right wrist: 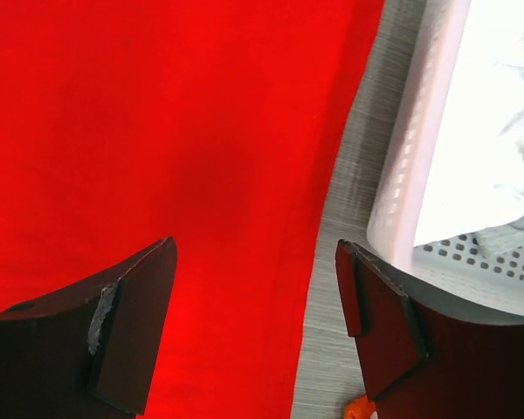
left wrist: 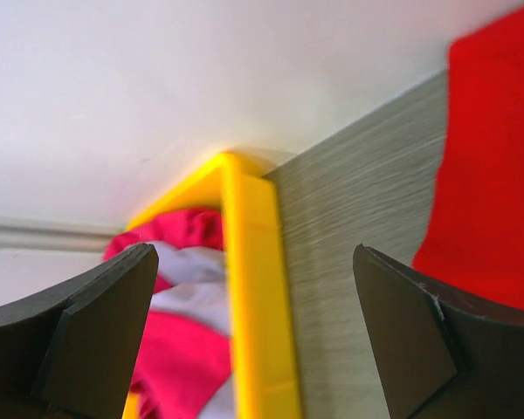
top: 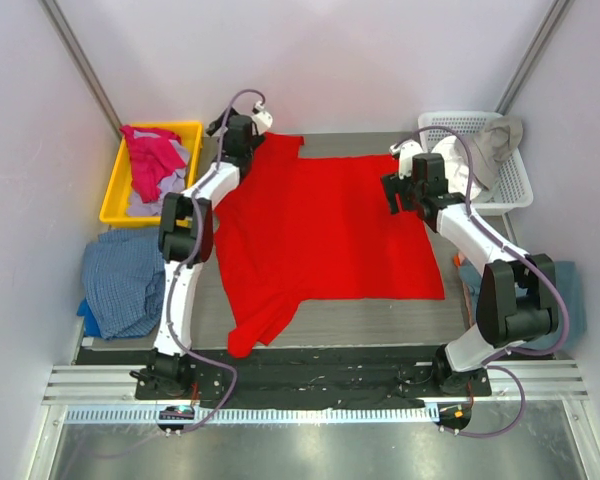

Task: Fold and stack the t-shirts
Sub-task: Flatten out the tshirt, then grap the side of the flattened tshirt closest away from the robot with both arms

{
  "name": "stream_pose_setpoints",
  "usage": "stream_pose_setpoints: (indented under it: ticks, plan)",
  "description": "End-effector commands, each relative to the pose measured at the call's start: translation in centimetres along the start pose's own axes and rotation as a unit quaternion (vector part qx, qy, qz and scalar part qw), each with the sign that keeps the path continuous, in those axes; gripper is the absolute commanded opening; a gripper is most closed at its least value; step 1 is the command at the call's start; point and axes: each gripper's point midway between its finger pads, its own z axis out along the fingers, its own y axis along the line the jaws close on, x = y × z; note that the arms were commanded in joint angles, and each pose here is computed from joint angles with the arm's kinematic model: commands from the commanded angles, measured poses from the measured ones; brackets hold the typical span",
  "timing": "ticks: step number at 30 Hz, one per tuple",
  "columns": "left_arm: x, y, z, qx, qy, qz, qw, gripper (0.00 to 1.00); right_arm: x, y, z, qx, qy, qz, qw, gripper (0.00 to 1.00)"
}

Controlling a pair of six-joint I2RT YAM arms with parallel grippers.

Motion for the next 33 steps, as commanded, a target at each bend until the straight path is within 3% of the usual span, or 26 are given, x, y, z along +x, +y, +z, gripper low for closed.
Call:
stream_pose_setpoints:
  ticks: [1,3,4,6,7,9,13,21,26,33]
  plan:
    - [-6.7,11.1,-7.6,-0.054,-0.075,-0.091,0.992,1.0,0.6,1.2,-1.7,-0.025,0.001,-0.01,1.0,0.81]
    - [-4.5,9.2,-9.5,-0.005,-0.049,-0.081,0.995,1.0,2.1,2.0,-2.0,-0.045,0.026,-0.028,0.998,0.8]
    - [-5.5,10.9,-11.9,0.005,-0.069,-0.096,0.993,1.0,3.0,2.2,-2.0,-0.052,0.041,-0.034,0.997,0.8]
    - [-2.3,7.7,-14.5,0.068,-0.038,-0.071,0.995,1.0,5.3,2.9,-2.5,-0.072,0.083,-0.057,0.992,0.77]
    - [-3.0,8.6,-17.1,0.087,-0.059,-0.073,0.992,1.0,6.2,3.0,-2.8,-0.077,0.097,-0.064,0.99,0.76]
    - [0.9,4.3,-20.0,0.155,-0.017,-0.035,0.987,0.98,7.6,3.2,-3.5,-0.085,0.117,-0.085,0.986,0.73]
    - [5.5,-0.7,-27.9,0.271,0.002,0.018,0.962,0.91,9.2,3.4,-5.7,-0.098,0.129,-0.12,0.98,0.72]
    - [8.5,-2.5,-40.6,0.382,-0.024,0.054,0.922,0.85,11.8,4.5,-9.6,-0.142,0.15,-0.151,0.967,0.72]
    - [11.0,-3.0,-44.3,0.427,-0.008,0.062,0.902,0.82,13.7,4.3,-9.9,-0.14,0.176,-0.166,0.96,0.71]
    - [11.3,-3.8,-41.3,0.371,-0.023,0.082,0.925,0.8,13.8,5.0,-9.3,-0.145,0.173,-0.145,0.963,0.69]
